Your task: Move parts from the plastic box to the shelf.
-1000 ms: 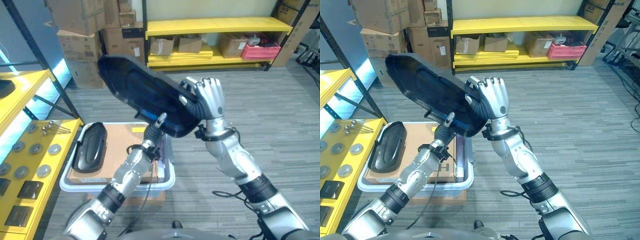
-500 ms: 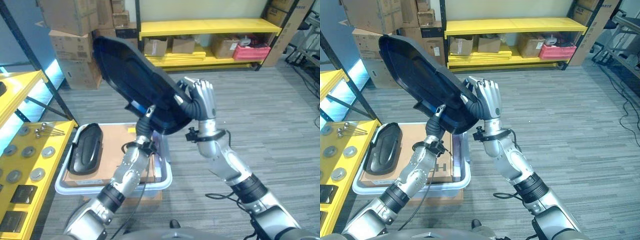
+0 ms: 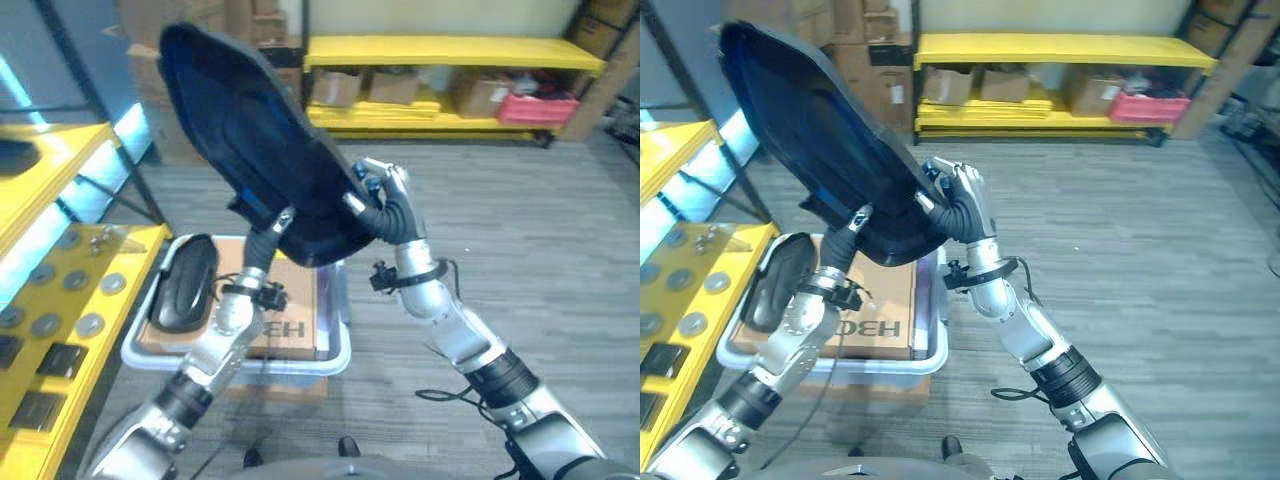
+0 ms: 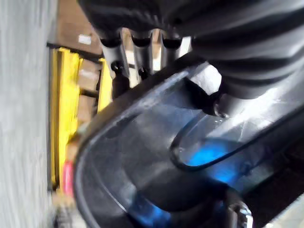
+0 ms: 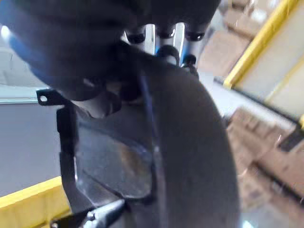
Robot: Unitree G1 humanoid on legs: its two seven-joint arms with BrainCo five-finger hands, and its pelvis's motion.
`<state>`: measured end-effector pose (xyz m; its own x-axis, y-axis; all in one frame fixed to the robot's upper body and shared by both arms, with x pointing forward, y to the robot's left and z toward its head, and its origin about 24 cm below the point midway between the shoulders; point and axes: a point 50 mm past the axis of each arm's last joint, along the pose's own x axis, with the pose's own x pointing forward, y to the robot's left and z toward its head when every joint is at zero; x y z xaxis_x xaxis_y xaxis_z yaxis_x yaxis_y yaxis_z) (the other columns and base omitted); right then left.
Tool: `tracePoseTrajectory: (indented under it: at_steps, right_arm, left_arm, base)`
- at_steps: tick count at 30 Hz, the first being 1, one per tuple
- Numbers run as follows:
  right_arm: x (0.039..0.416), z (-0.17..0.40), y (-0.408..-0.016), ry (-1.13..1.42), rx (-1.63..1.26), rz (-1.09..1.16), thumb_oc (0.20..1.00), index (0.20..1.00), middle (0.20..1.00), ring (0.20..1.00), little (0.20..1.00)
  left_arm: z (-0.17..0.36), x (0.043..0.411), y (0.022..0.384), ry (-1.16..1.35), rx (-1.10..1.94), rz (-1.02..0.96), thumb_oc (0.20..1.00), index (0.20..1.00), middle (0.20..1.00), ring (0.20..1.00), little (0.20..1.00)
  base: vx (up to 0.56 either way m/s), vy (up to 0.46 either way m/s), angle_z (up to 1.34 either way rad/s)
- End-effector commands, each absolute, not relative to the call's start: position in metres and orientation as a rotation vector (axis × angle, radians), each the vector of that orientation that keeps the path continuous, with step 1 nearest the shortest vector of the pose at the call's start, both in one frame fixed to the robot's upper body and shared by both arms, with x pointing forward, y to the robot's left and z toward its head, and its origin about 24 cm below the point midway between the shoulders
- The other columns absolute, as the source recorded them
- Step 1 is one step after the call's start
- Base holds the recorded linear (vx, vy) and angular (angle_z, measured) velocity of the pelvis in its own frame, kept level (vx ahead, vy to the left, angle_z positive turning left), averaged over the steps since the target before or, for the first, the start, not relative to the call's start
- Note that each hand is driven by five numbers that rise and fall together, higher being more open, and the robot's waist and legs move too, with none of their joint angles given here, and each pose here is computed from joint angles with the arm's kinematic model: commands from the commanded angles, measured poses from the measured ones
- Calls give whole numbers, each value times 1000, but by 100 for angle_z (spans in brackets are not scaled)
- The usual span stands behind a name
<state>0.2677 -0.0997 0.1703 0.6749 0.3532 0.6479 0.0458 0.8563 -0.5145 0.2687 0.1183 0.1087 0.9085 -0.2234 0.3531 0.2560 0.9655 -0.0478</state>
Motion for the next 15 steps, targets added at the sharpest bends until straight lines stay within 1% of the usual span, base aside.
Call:
tracePoseTrajectory:
  at_steps: [1, 3, 5, 6, 9, 10, 14, 15]
  right_arm:
    - [254, 195, -84, -927, -366, 438, 200, 200, 200, 200, 200]
    - [256, 192, -81, -902, -334, 470, 200, 200, 200, 200, 200]
    - [259, 190, -82, -892, -354, 461, 200, 200, 200, 200, 200]
    - [264, 183, -84, -852, -382, 467, 200, 200, 200, 200, 200]
    - [267, 178, -87, -819, -374, 456, 200, 200, 200, 200, 200]
    - [266, 175, -91, -803, -374, 449, 200, 200, 200, 200, 200]
    - [263, 169, -101, -775, -383, 425, 200, 200, 200, 200, 200]
    - [262, 170, -101, -779, -384, 427, 200, 200, 200, 200, 200]
  left_arm:
    - [162, 276, 164, -655, 167, -137, 200, 200, 200, 200, 200]
    - [162, 267, 182, -669, 249, -72, 200, 200, 200, 200, 200]
    - [162, 265, 187, -674, 272, -45, 200, 200, 200, 200, 200]
    - [163, 260, 196, -696, 324, 17, 200, 200, 200, 200, 200]
    - [163, 257, 198, -703, 365, 26, 200, 200, 200, 200, 200]
    - [165, 257, 197, -712, 397, 23, 200, 200, 200, 200, 200]
    - [172, 257, 191, -763, 471, 4, 200, 200, 200, 200, 200]
    - [174, 256, 192, -775, 497, 12, 200, 200, 200, 200, 200]
  base:
    - [-90, -126, 74]
    - [-51, -108, 92]
    - [-16, -20, 177]
    - [4, 39, 195]
    - [16, 85, 237]
    - [33, 89, 139]
    - [108, 184, 218]
    - [182, 272, 133]
